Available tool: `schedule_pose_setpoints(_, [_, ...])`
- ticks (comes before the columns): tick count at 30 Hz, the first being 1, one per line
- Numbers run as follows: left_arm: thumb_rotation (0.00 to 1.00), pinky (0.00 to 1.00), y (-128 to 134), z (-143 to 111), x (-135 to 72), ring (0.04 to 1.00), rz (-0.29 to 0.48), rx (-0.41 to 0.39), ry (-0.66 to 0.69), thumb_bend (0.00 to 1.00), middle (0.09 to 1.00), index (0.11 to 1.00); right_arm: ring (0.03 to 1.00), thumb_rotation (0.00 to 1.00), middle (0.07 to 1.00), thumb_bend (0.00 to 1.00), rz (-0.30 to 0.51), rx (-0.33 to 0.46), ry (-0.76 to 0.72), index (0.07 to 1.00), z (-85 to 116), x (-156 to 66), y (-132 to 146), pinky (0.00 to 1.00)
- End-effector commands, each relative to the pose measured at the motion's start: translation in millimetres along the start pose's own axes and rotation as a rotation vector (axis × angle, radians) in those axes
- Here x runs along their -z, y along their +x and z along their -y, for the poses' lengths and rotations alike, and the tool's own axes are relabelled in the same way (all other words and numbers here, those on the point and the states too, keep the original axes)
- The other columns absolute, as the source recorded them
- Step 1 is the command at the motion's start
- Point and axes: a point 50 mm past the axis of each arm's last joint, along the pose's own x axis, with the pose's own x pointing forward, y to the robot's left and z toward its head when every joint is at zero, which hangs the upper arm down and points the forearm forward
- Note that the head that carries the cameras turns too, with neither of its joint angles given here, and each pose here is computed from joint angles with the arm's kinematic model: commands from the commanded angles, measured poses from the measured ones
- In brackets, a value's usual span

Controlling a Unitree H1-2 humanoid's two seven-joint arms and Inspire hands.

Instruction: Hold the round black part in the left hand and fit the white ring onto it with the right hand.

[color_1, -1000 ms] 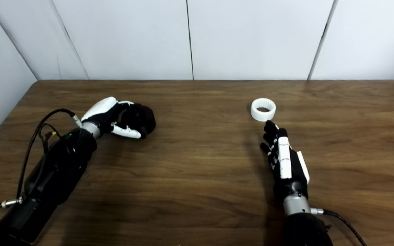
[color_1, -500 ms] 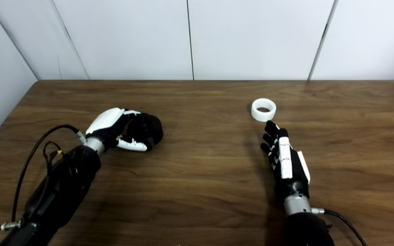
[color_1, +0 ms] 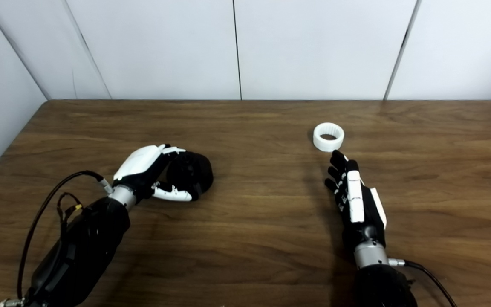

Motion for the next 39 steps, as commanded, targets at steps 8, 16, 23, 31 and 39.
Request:
schedule_pose_setpoints(8, [0.37, 0.84, -25, 13, -35, 0.978, 0.131, 0.001, -0.016, 0.84, 0.912, 0.820, 0.941, 1.00, 0.930, 0.57, 0.059, -0.026, 0.007, 0.907, -10, -18, 6, 0.94])
schedule_pose_setpoints(16, [0.38, 0.83, -46, 32, -46, 0.977, 0.162, 0.012, -0.004, 0.84, 0.915, 0.818, 0.943, 1.00, 0.933, 0.57, 0.053, -0.019, 0.008, 0.907, -10, -18, 6, 0.94])
schedule_pose_setpoints(23, [0.39, 0.84, -58, 46, -57, 0.989, 0.200, 0.027, -0.010, 0.84, 0.921, 0.822, 0.940, 1.00, 0.930, 0.58, 0.052, -0.023, 0.003, 0.899, -10, -18, 5, 0.93])
schedule_pose_setpoints(31, [0.39, 0.78, -61, 55, -68, 0.985, 0.224, 0.034, 0.005, 0.86, 0.920, 0.824, 0.946, 1.00, 0.933, 0.58, 0.048, -0.026, 0.007, 0.903, -11, -18, 4, 0.93])
schedule_pose_setpoints(39, [0.39, 0.79, -56, 60, -70, 0.982, 0.230, 0.034, 0.001, 0.85, 0.925, 0.829, 0.937, 1.00, 0.927, 0.57, 0.064, -0.017, 0.003, 0.894, -10, -20, 3, 0.93])
